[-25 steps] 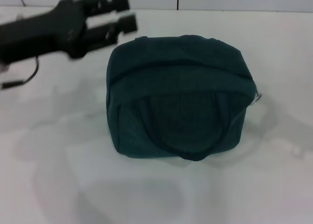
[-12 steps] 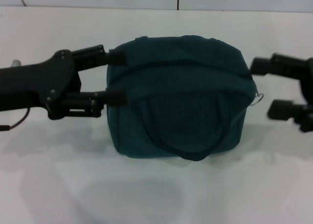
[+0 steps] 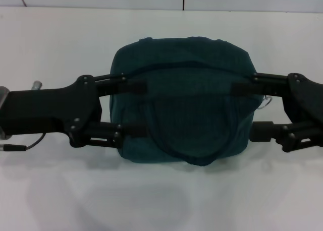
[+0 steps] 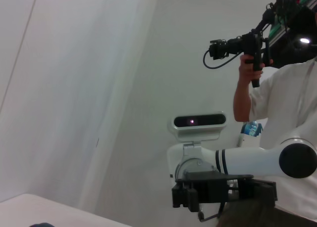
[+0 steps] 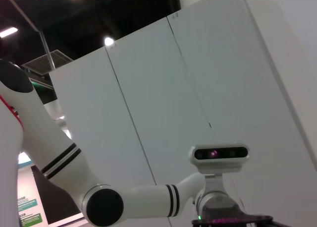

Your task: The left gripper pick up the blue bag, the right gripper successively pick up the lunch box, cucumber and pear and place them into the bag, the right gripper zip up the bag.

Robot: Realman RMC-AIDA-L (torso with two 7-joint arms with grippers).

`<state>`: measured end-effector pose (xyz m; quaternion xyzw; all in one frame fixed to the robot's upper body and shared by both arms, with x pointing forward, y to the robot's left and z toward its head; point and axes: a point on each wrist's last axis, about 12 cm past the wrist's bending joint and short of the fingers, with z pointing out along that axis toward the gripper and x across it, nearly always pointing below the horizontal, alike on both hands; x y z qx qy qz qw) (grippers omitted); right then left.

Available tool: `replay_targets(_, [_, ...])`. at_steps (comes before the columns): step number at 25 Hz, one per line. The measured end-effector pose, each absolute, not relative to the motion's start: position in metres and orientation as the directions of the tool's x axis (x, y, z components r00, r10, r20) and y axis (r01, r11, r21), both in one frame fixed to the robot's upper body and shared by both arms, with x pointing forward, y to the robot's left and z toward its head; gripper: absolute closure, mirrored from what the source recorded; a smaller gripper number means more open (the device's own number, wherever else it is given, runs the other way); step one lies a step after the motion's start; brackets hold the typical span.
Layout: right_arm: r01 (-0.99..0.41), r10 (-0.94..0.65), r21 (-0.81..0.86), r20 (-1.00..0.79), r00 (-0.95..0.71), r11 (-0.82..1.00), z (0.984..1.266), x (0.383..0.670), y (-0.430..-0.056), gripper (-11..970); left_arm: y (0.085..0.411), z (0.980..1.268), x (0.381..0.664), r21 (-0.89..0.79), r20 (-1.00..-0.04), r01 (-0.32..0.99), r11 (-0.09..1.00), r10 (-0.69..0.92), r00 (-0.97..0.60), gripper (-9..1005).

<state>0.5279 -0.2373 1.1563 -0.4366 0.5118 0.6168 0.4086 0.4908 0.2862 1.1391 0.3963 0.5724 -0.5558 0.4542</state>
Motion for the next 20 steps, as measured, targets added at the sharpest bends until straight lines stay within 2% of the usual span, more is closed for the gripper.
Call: replay_targets(20, [-0.944,0.025,0.299,-0.952,-0.305,-0.140,1.148,0.530,-0.218,85,0.287,1.131,0.487,-0.289,-0.957,0.954,0.076,-0.056,-0.285,108])
